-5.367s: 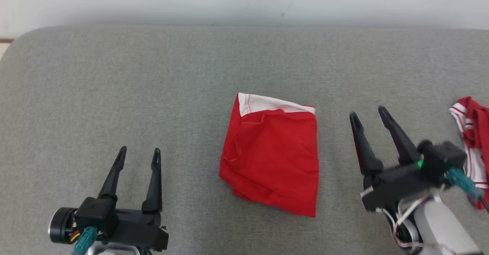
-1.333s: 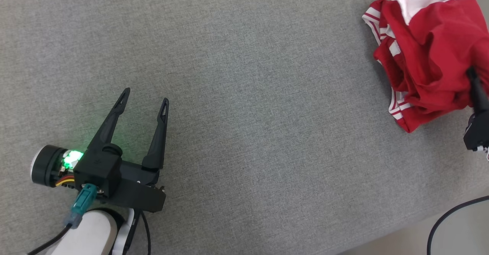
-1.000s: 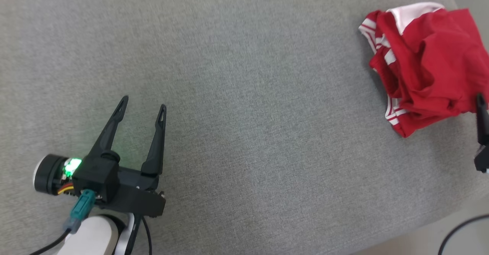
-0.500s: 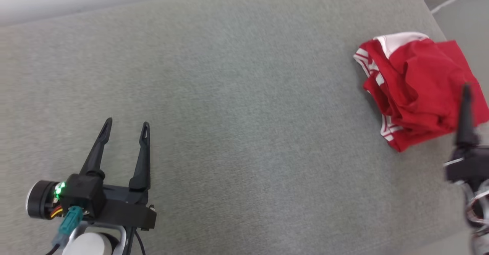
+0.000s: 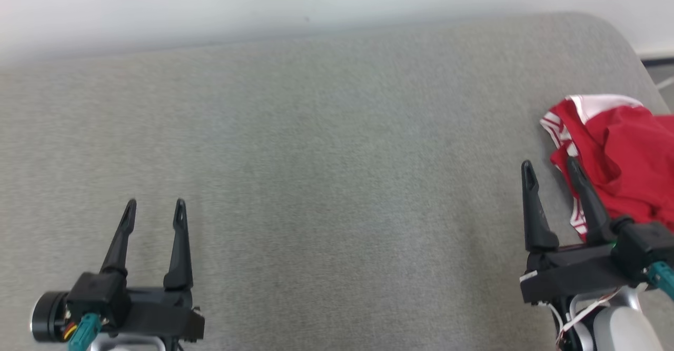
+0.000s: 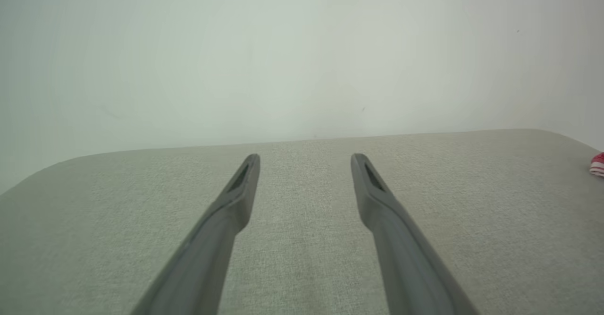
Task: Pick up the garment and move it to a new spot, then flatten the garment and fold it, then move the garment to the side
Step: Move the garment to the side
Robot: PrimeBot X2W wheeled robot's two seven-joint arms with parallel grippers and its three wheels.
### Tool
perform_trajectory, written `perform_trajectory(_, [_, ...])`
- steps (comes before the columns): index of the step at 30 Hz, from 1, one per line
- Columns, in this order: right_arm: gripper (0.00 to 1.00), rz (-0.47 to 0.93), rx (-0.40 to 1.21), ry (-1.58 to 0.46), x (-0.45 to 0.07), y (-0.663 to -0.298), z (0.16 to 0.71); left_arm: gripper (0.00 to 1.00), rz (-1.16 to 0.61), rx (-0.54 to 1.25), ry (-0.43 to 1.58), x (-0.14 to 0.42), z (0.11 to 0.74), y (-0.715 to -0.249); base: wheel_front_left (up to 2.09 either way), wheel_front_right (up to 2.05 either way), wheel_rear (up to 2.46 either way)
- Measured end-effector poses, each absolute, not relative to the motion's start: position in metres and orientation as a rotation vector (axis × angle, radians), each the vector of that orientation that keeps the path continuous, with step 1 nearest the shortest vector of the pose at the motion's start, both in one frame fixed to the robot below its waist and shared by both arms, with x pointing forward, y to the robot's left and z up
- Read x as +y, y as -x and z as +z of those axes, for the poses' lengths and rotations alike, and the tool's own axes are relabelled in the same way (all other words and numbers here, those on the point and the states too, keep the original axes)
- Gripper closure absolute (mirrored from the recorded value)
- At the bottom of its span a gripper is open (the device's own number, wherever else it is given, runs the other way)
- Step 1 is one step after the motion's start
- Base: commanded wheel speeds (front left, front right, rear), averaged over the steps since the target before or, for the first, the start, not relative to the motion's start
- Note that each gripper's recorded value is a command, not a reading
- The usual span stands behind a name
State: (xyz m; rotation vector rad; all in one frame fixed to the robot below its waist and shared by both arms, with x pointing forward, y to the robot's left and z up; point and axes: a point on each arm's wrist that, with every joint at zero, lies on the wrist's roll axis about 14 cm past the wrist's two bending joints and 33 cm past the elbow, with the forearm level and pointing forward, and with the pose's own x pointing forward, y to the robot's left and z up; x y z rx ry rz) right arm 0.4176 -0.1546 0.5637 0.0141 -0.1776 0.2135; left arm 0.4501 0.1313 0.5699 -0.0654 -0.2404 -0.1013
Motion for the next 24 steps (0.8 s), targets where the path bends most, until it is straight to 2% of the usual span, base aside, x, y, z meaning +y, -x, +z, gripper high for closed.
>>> perform_trajectory(9, [0.00,0.266,-0.164,-0.011,-0.130,-0.398,0.566,0.00,-0.029,-0.274,0.035,0.159,0.584,-0.419,0.00,0.00,0.00])
perform_trajectory(24, [0.00,0.273,-0.120,0.007,-0.127,-0.369,0.561,0.00,-0.035,-0.274,0.012,0.166,0.588,-0.387,0.00,0.00,0.00])
